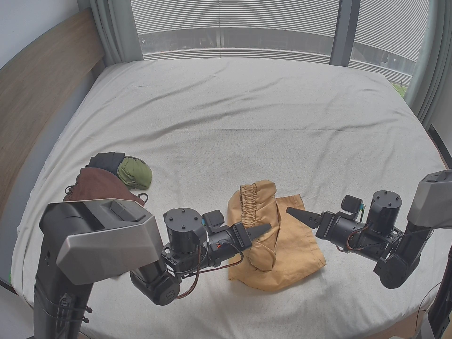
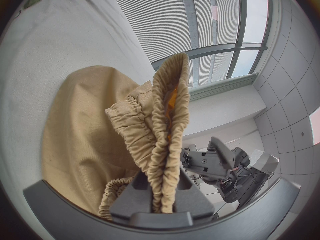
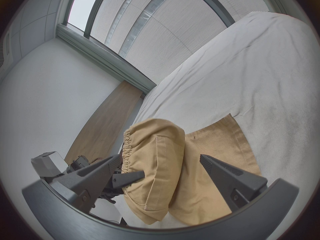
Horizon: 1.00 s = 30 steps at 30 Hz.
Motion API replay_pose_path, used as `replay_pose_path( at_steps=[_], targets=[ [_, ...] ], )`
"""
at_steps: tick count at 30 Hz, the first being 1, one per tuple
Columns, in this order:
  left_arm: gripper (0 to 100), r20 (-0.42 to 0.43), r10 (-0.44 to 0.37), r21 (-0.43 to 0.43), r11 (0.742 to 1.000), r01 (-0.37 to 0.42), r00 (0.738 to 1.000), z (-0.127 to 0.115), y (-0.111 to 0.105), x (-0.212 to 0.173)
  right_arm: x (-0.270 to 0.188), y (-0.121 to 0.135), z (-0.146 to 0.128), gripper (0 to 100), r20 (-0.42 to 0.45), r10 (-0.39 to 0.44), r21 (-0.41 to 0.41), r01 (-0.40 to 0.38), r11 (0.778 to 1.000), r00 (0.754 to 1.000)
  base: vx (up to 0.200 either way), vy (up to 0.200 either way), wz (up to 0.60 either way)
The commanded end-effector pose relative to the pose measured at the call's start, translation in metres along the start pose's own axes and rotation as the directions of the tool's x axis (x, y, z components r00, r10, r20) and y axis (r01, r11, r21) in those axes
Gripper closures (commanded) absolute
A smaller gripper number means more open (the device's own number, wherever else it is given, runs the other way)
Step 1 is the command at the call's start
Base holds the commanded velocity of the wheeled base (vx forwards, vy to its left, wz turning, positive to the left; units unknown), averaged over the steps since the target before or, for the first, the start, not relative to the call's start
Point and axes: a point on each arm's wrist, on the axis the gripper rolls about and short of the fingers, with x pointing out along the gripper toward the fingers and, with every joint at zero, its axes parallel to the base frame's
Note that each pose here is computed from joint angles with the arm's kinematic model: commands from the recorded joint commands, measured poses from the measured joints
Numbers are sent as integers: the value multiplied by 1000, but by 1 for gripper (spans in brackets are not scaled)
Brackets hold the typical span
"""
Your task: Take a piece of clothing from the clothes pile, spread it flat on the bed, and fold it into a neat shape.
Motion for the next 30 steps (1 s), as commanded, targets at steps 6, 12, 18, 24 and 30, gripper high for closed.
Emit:
replay_pose_path(
  at_steps=[6,12,18,24,30],
  targets=[
    [100,-33,18,-13,1000,-18,999,-11,9,11,-3,2,11,0,39,7,-7,-7,1000,999,0,0,0],
    [100,-24,14,-9,1000,-14,1000,-9,11,14,-3,2,12,0,43,9,-10,-8,1000,999,0,0,0],
    [100,-13,12,-5,1000,-12,1000,-5,11,15,-4,4,13,0,49,13,-13,-13,1000,999,0,0,0],
    [0,25,-15,21,1000,15,1000,-2,4,24,-4,3,13,0,47,12,-12,-11,1000,999,0,0,0],
    [0,24,-12,22,1000,11,1000,-5,2,25,-4,4,12,0,45,12,-12,-11,1000,999,0,0,0]
  ],
)
